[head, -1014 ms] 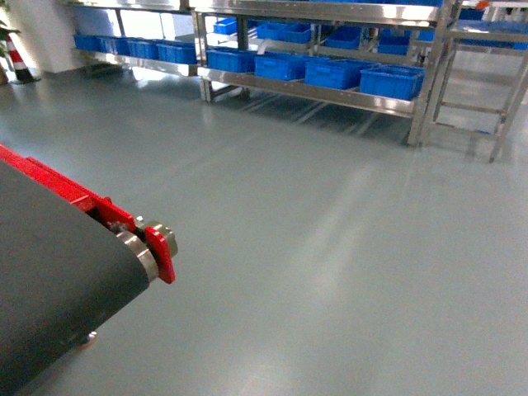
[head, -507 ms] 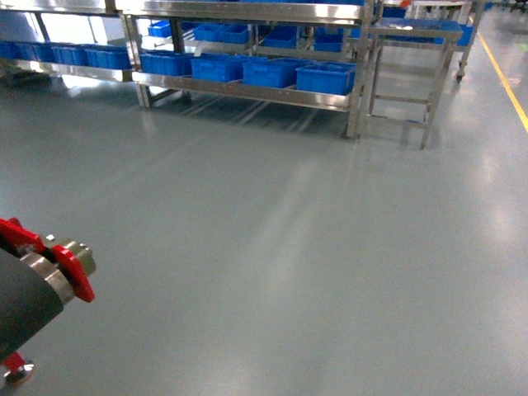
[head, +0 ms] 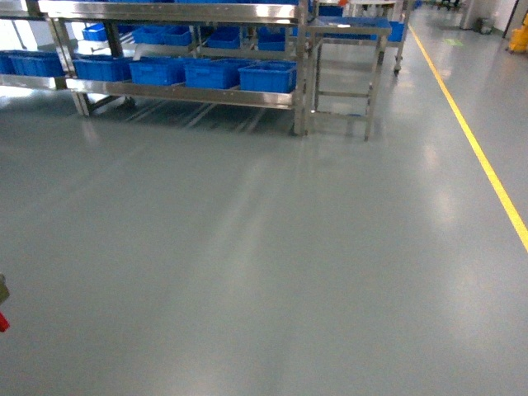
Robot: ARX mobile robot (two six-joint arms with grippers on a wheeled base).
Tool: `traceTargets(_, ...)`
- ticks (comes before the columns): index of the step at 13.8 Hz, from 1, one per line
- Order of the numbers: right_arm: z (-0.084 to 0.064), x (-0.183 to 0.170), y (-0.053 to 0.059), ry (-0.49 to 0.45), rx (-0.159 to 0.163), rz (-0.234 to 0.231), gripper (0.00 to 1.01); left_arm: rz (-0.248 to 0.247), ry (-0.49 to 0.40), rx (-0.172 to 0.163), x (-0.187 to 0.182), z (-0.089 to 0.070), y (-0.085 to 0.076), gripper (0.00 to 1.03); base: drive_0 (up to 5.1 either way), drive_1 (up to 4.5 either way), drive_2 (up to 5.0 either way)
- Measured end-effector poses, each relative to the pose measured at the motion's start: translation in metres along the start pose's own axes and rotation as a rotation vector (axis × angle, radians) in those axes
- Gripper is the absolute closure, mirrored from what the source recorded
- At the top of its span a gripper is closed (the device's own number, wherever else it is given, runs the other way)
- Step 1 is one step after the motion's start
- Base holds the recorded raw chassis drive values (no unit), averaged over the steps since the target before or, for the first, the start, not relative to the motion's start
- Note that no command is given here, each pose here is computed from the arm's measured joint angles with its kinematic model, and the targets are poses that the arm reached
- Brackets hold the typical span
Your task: Pick blue part to blue bin on bottom shelf
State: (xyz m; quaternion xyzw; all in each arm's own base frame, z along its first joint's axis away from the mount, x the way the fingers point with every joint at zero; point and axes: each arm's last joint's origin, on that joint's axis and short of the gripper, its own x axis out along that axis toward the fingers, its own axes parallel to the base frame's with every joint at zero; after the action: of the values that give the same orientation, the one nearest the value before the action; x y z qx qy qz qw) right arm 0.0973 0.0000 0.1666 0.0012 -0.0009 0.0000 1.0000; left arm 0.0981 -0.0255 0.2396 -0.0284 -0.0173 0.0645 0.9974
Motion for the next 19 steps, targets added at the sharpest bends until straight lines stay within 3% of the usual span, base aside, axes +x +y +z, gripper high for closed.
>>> traceTargets(11, 0.0, 0.0, 0.0, 0.0, 0.0, 0.0, 0.03, -0.001, 0.001, 0.001, 0.0001, -0.0001, -0.0001, 0.6, -1.0, -1.04, -1.0)
traceTargets(19, 0.0, 0.0, 0.0, 0.0, 0.0, 0.0, 0.03, -0.001, 0.0, 0.0, 0.0, 0.0, -0.0001, 0.6, 0.0, 4.01, -3.9)
